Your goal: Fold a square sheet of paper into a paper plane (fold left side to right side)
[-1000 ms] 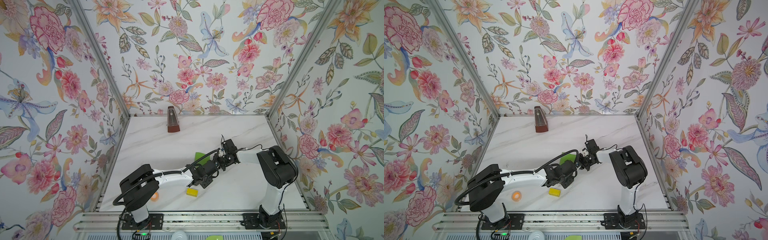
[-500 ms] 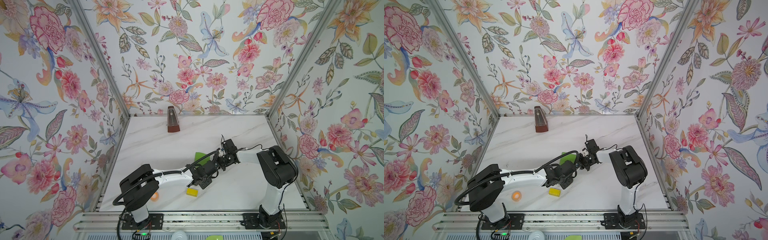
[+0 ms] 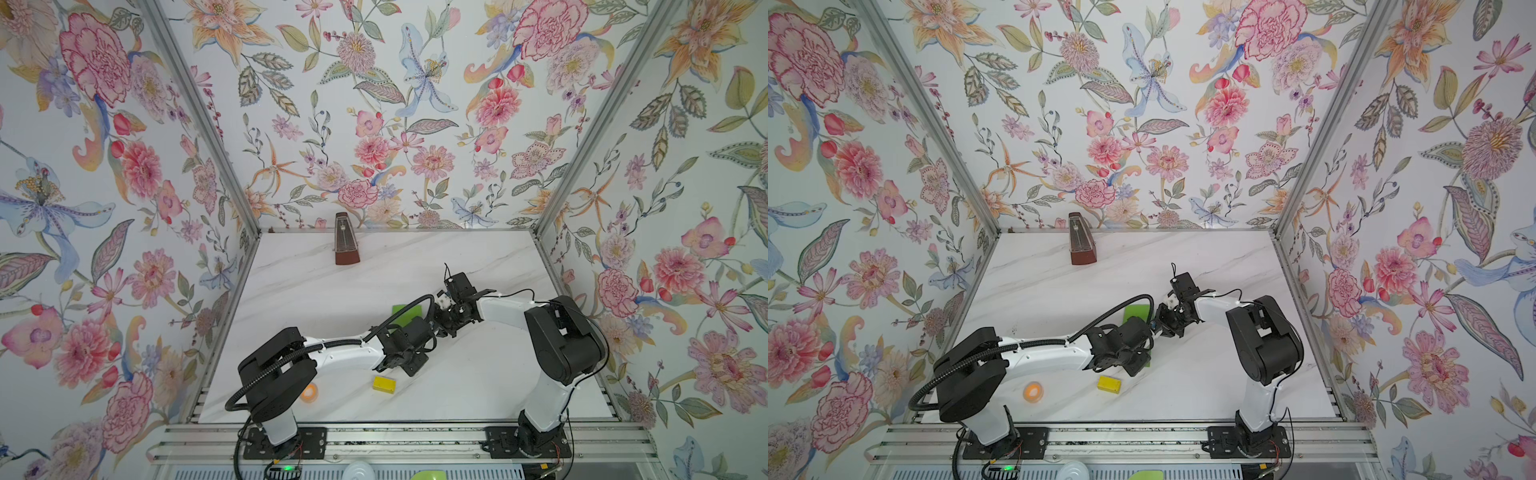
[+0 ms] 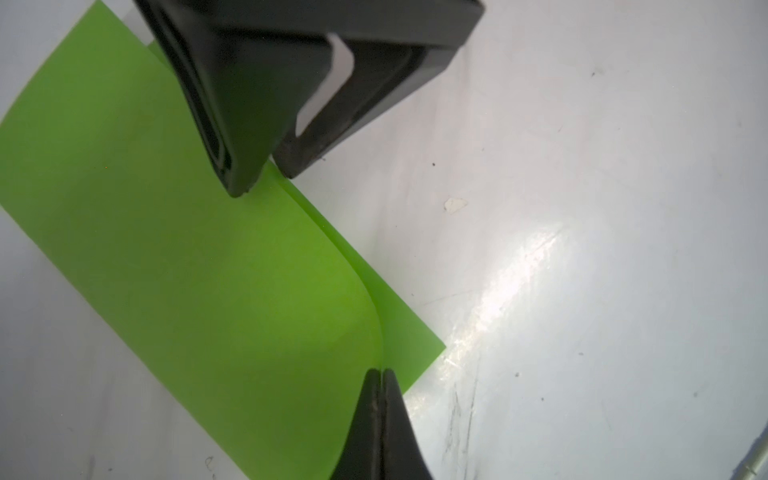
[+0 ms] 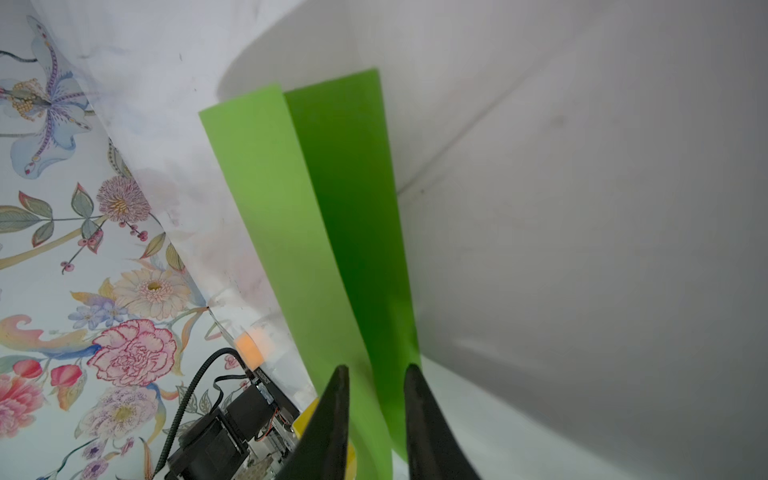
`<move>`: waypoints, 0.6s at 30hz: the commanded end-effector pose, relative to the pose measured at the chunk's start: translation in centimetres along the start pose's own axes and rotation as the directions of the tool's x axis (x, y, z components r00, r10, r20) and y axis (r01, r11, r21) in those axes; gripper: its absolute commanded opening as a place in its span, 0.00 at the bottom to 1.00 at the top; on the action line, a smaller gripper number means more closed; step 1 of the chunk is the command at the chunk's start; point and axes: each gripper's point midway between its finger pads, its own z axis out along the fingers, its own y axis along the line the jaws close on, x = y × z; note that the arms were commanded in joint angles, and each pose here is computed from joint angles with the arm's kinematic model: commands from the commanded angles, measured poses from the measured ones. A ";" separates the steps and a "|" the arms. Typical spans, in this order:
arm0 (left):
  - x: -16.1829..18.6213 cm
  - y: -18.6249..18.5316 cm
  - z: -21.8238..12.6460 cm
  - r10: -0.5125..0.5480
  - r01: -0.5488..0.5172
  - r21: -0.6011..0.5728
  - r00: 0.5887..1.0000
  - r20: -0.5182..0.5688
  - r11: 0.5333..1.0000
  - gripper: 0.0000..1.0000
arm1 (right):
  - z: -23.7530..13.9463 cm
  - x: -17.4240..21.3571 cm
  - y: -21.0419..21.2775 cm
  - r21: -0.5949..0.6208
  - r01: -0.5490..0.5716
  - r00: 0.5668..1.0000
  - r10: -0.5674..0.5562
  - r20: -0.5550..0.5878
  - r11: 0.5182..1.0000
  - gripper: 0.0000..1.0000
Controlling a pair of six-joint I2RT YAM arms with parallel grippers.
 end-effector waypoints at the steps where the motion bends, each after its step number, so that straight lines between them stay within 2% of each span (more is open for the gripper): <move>1: -4.0 -0.7 -1.1 -0.134 0.122 0.104 0.985 0.108 0.987 0.00 | -2.4 -0.2 -0.8 0.087 0.027 0.998 -0.032 0.062 0.996 0.31; 8: -6.2 -0.7 0.1 -0.283 0.256 0.188 0.949 0.136 0.948 0.00 | -5.0 0.0 -1.9 0.102 0.001 0.990 -0.015 0.140 0.995 0.30; 14: -6.5 -0.3 0.6 -0.365 0.327 0.235 0.921 0.139 0.915 0.00 | -4.6 1.1 -2.8 0.084 -0.003 0.992 -0.007 0.122 0.996 0.09; 18: -6.1 0.1 0.6 -0.409 0.363 0.265 0.900 0.148 0.893 0.00 | -3.0 2.1 -2.3 -0.010 -0.003 0.996 0.004 0.090 1.000 0.03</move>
